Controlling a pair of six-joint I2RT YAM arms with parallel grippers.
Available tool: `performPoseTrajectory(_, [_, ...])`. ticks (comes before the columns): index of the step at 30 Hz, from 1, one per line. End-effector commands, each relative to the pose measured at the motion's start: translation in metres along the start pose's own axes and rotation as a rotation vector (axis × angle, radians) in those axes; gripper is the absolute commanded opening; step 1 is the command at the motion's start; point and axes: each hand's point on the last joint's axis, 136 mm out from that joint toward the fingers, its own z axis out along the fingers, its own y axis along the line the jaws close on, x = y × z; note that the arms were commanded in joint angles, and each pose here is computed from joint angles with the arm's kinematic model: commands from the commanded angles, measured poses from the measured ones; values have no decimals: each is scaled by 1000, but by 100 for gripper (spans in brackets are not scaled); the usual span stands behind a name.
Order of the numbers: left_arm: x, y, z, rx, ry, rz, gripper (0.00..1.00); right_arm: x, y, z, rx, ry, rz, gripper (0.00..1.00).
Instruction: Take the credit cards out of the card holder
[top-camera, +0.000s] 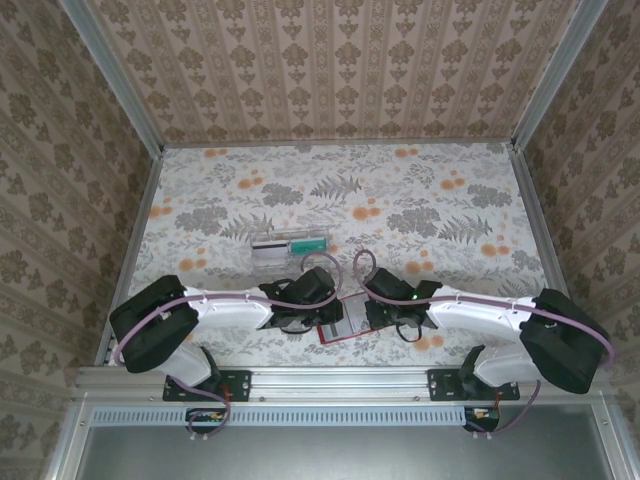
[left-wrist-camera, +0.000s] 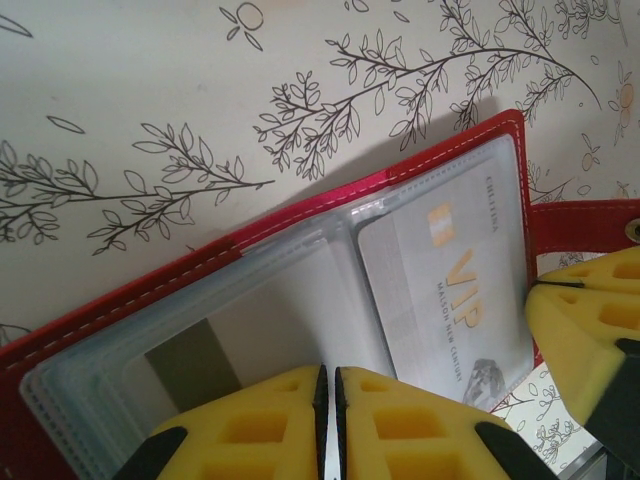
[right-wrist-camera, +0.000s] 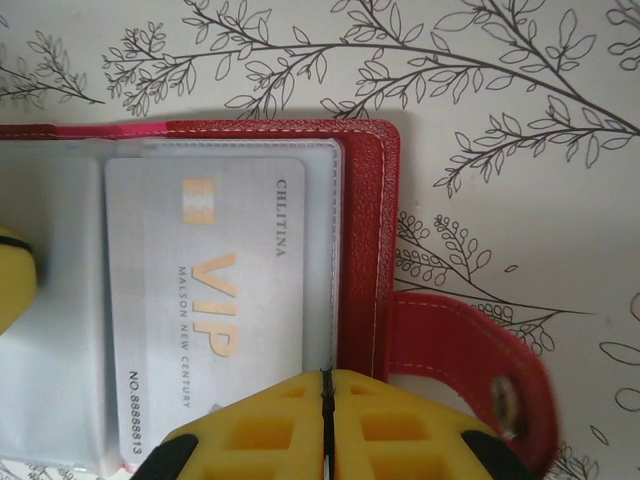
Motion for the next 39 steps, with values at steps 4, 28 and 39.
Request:
performPoseTrajectory(4, [6,14,2,-46,26,6,14,4,11,11,-50,21,22,11])
performPoseTrajectory(28, [-9,-4,-22,148,-161,-121,28,4,14,11,-54,19,29,10])
performPoseTrajectory(39, [-3,-16,-6,177,-127,-123,28,6,13,10,-56,14,36,11])
